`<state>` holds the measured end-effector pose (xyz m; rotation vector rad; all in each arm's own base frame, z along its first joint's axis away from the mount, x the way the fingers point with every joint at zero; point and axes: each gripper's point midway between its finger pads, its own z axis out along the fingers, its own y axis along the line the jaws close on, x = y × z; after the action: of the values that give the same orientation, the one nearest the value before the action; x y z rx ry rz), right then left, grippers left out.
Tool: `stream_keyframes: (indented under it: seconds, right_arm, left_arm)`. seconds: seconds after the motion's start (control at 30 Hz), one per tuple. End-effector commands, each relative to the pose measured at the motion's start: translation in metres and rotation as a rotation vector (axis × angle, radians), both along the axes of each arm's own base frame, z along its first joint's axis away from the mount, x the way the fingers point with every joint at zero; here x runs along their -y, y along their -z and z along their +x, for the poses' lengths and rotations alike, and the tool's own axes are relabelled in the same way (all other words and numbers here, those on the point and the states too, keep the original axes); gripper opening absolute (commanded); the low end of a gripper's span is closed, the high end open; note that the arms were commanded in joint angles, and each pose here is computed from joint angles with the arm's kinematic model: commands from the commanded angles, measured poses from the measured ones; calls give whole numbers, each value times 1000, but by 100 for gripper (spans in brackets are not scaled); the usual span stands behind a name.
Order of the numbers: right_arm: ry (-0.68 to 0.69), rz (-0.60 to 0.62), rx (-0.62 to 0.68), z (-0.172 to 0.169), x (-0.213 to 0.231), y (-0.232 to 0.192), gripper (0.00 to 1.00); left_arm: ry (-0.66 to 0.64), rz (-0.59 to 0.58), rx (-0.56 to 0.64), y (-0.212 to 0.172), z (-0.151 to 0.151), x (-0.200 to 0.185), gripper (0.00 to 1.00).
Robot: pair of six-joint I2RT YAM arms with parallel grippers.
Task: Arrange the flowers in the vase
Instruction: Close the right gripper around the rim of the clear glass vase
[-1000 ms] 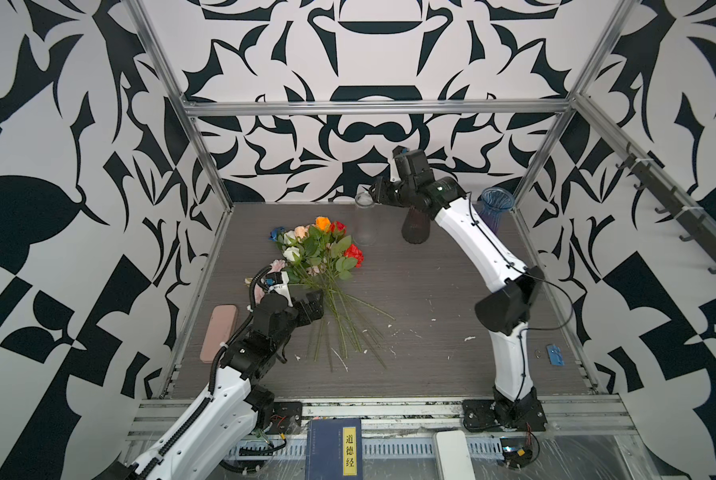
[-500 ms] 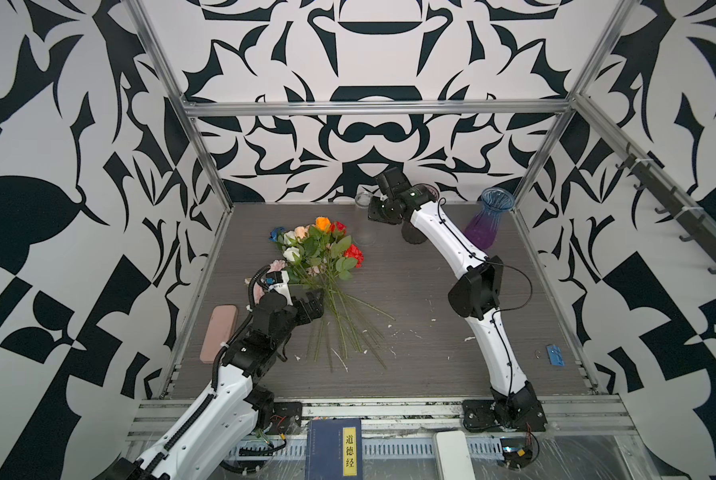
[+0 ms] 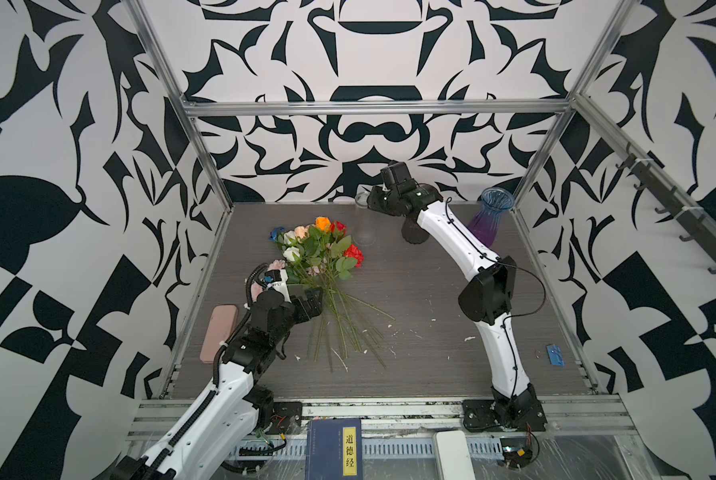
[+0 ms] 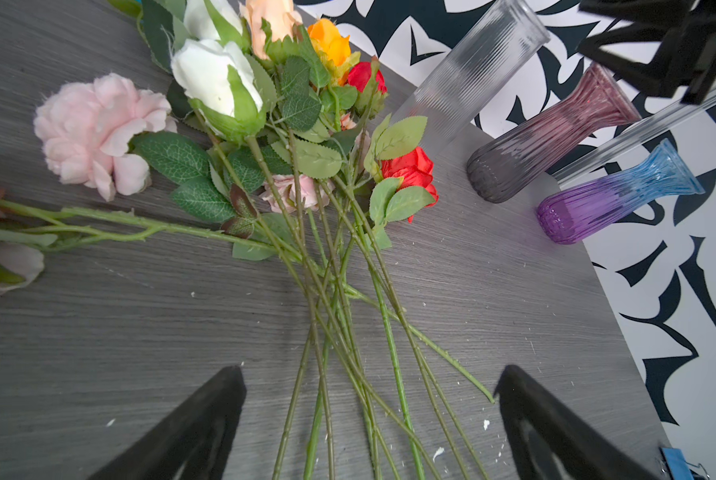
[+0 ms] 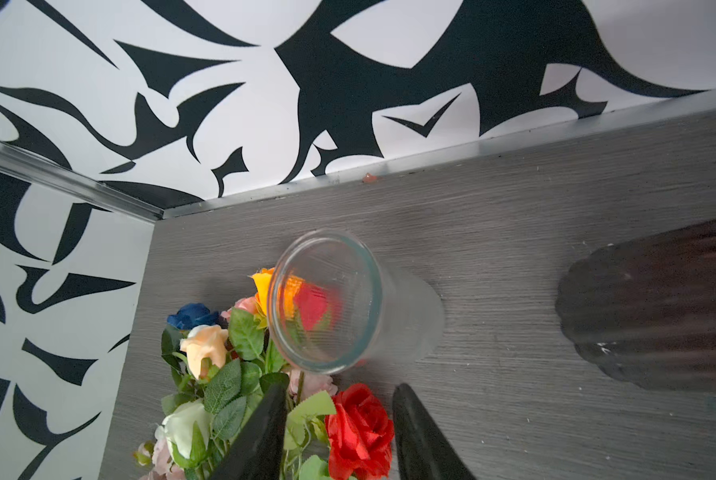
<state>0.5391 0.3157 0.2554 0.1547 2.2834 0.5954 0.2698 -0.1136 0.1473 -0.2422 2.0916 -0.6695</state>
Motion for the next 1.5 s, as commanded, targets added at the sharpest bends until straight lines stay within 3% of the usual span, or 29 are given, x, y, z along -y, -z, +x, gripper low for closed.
stream_keyframes:
  seconds: [0.0,0.17,0.47,0.77,1.23,1.47]
  right_arm:
    - [61,61,68,13,4,-32,45]
    - [133,46,37,23,13,-18,42]
    - [132,57,-31,29,14,12,41]
    - [201,-43,-105,4,37,29,28]
    - [188,-116,-181,-29,47,30,28]
    - [199,-176,-209,-41,55,35,21]
  left_arm:
    - [8,-32,2,0,2,1,99]
    - [0,-54,-8,3,3,-2,99]
    - [-11,-89,-20,6,4,-8,99]
    - [-18,-104,-26,7,5,-11,99]
    - [-31,-120,-28,8,5,-14,100]
    - [-36,-127,-34,9,5,-16,99]
